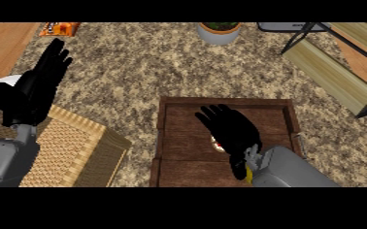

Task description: Pick the cupcake from the tray and place it in the tiered shelf

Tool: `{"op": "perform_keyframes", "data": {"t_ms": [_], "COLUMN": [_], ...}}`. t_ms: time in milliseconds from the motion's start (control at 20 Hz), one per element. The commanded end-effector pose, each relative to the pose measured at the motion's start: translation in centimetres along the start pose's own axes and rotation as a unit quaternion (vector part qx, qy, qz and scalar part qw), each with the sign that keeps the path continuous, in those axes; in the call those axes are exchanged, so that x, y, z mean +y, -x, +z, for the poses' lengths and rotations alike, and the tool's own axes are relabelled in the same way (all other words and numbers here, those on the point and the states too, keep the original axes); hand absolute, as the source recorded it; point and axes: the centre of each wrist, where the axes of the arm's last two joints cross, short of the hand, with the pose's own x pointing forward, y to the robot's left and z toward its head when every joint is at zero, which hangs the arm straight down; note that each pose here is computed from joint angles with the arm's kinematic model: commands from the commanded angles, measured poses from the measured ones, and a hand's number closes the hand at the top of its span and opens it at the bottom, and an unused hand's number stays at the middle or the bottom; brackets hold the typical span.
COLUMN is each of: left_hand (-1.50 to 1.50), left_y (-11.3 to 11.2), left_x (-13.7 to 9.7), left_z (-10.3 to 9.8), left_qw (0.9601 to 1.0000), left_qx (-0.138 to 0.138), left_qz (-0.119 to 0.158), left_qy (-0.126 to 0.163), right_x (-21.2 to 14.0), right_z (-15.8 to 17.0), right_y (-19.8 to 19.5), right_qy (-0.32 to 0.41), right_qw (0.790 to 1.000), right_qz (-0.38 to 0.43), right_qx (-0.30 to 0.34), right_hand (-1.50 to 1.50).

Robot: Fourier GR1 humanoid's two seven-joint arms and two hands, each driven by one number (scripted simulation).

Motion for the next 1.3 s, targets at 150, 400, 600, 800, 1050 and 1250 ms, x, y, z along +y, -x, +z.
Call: {"op": "perform_keyframes", "data": {"t_ms": [150,400,600,800,1050,1250], "left_hand": [0.0,0.0,0.0,0.0,0.0,0.0], "left_y": [3.1,2.5,1.7,2.4,1.3,1.3], "left_x": [-3.2,-2.8,-2.6,-1.3,0.4,-1.3], "left_z": [0.0,0.5,-0.2,0.8,0.0,0.5], "left_qw": [0.9991,0.9986,0.9991,0.9993,0.9991,0.9993], "left_qx": [0.025,0.034,0.028,0.024,0.031,0.027], "left_qz": [0.028,0.037,0.027,0.027,0.028,0.027], "left_qy": [0.022,0.017,0.015,0.003,-0.004,0.0], "right_x": [0.7,3.0,2.3,2.4,9.8,10.0], "right_z": [-3.2,-3.2,-3.5,-3.4,2.9,6.9], "right_y": [-0.6,0.9,0.9,-0.7,0.9,2.3], "right_qy": [-0.027,-0.008,0.03,0.072,0.082,0.117], "right_qw": [1.0,0.999,0.997,0.996,0.994,0.989], "right_qz": [0.006,0.042,0.044,0.02,-0.052,-0.087], "right_qx": [0.005,-0.026,-0.054,-0.057,-0.039,-0.036], "right_hand": [1.5,1.5,1.5,1.5,1.5,1.5]}}
